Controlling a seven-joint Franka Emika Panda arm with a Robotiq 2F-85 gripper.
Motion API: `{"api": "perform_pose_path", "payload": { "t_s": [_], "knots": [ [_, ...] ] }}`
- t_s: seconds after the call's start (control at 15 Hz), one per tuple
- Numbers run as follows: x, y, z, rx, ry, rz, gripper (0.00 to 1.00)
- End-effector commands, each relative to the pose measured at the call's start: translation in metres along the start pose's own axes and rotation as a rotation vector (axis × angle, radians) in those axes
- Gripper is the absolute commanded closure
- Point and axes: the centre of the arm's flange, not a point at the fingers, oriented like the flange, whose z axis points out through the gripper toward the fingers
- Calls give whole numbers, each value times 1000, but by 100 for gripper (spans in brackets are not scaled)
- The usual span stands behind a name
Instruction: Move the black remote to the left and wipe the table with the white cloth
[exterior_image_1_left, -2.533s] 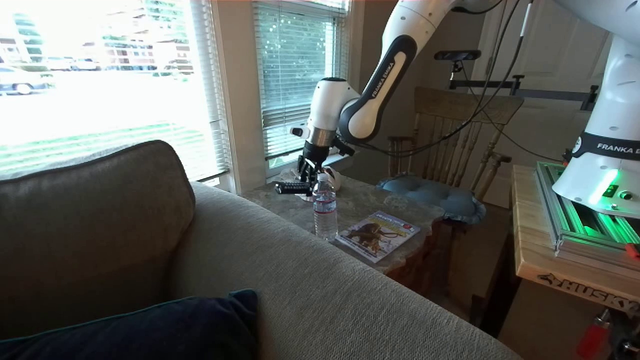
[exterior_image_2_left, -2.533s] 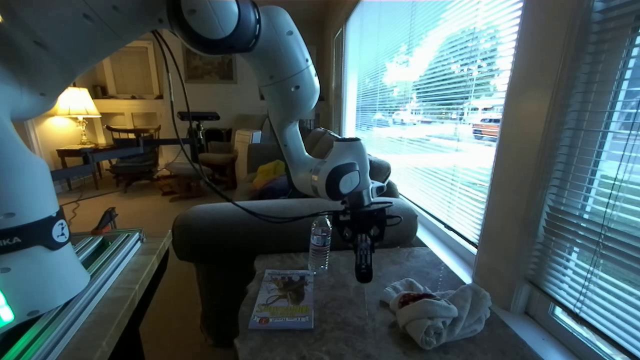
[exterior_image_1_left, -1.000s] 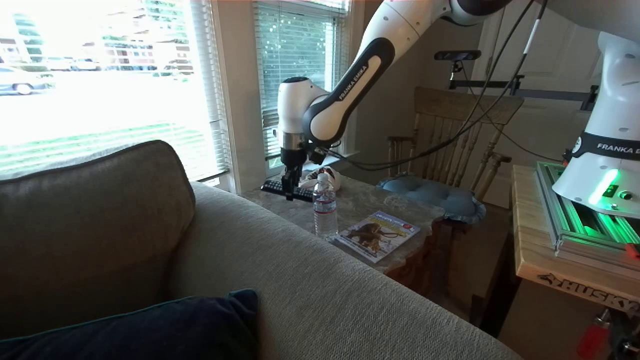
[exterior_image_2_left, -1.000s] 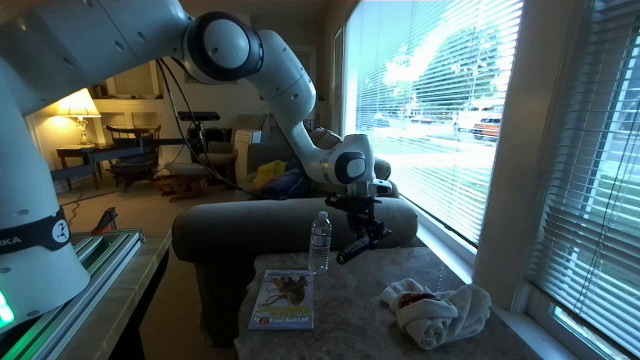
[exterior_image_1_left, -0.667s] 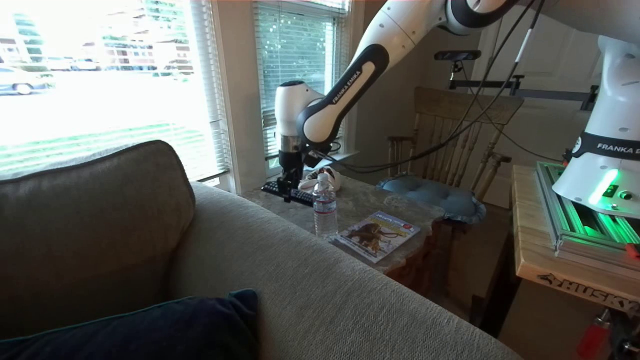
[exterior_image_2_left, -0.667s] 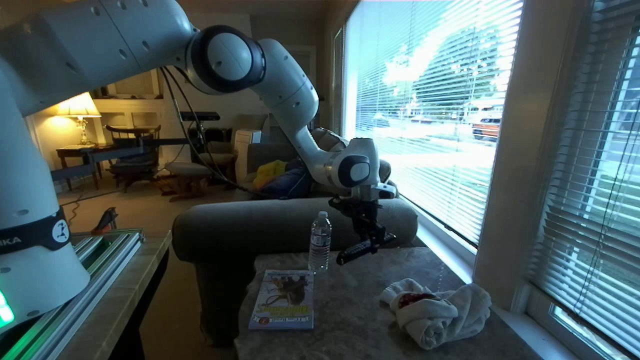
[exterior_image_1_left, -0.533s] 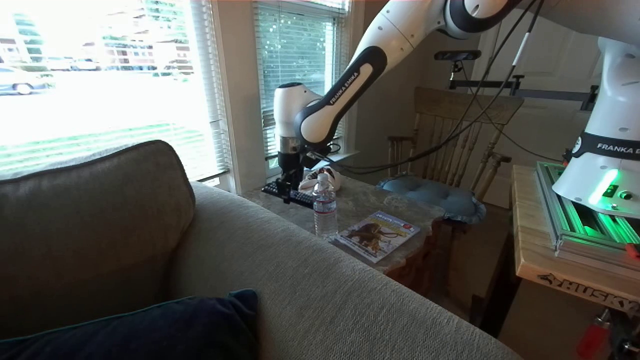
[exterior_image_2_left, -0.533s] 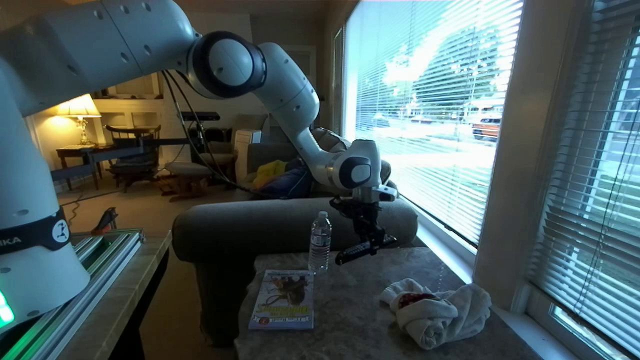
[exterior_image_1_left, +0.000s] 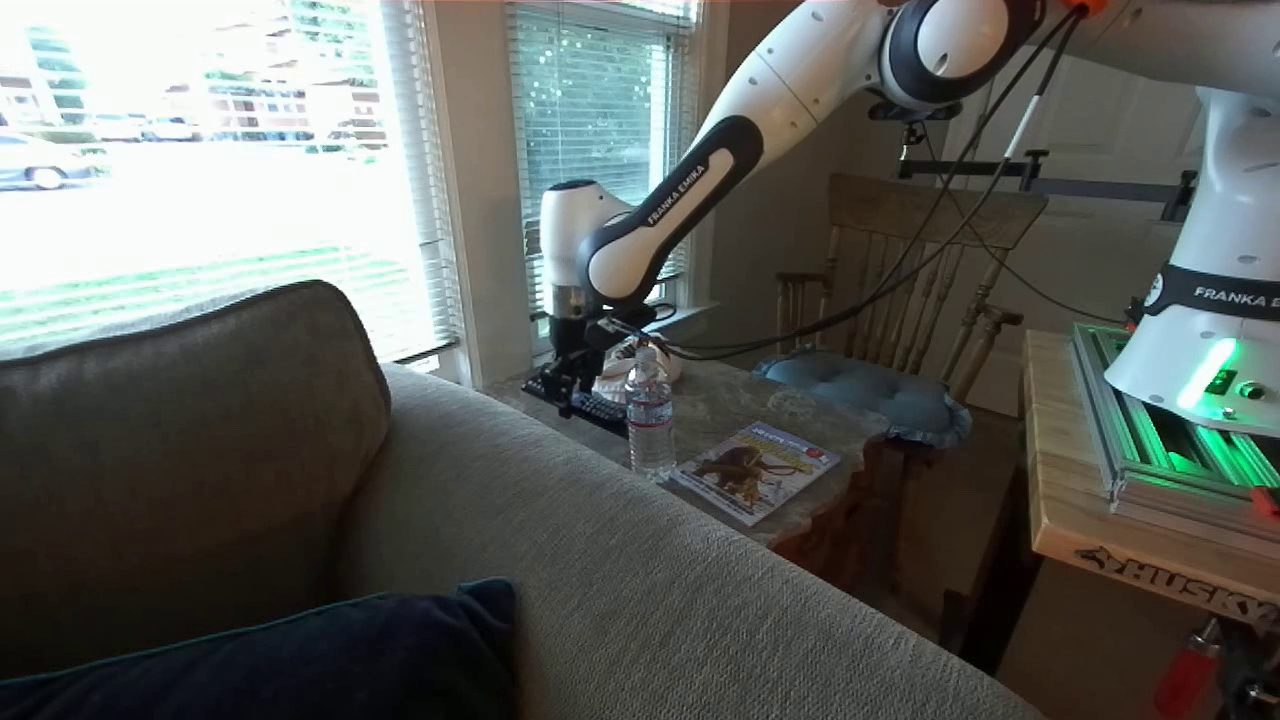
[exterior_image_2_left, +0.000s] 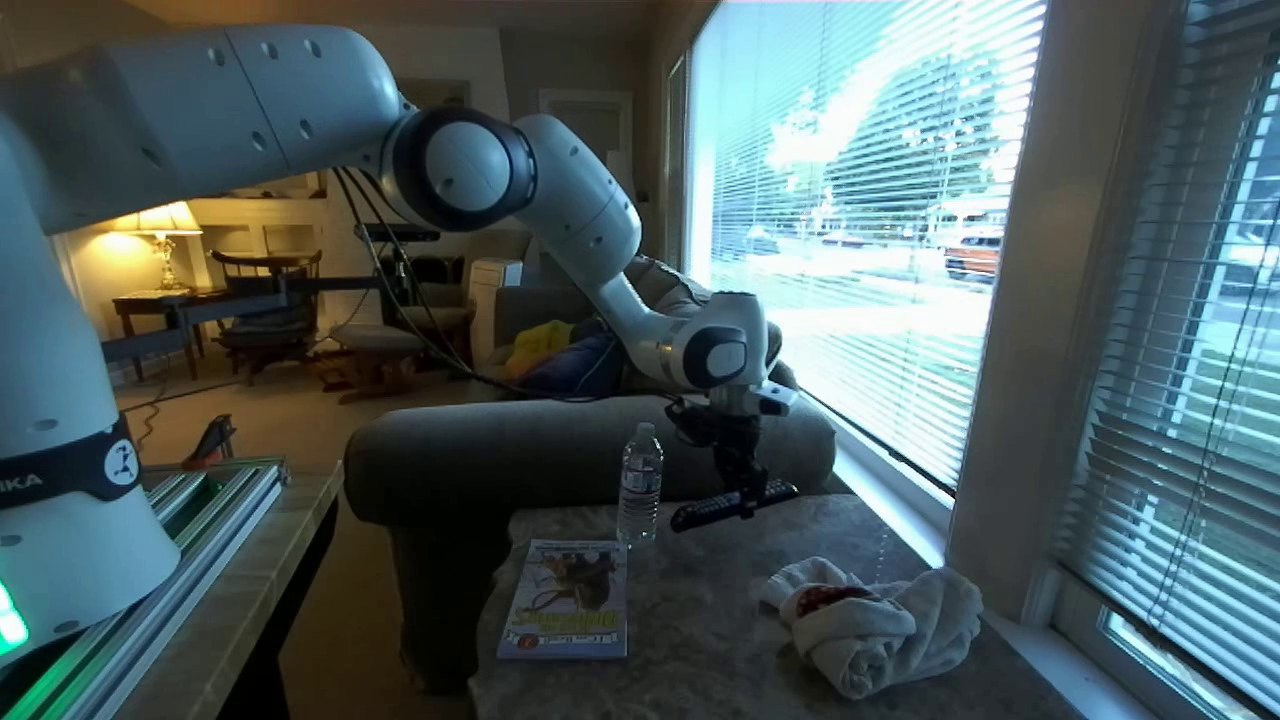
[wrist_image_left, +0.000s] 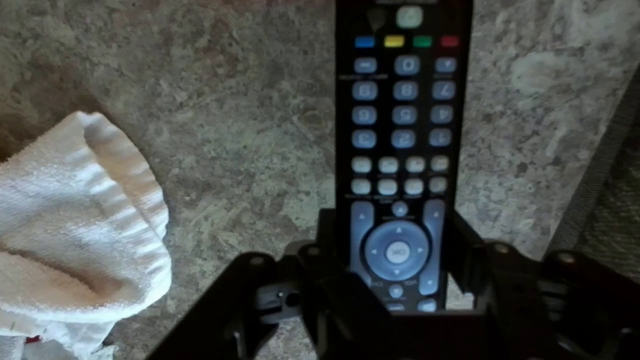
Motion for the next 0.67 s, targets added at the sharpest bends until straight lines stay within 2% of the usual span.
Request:
{"api": "perform_pose_path", "payload": {
  "t_s": [0.0,0.6],
  "knots": [
    [15,-17,19,12,-3,60,72],
    [14,-23,35,16,-21,105,72]
  ]
}}
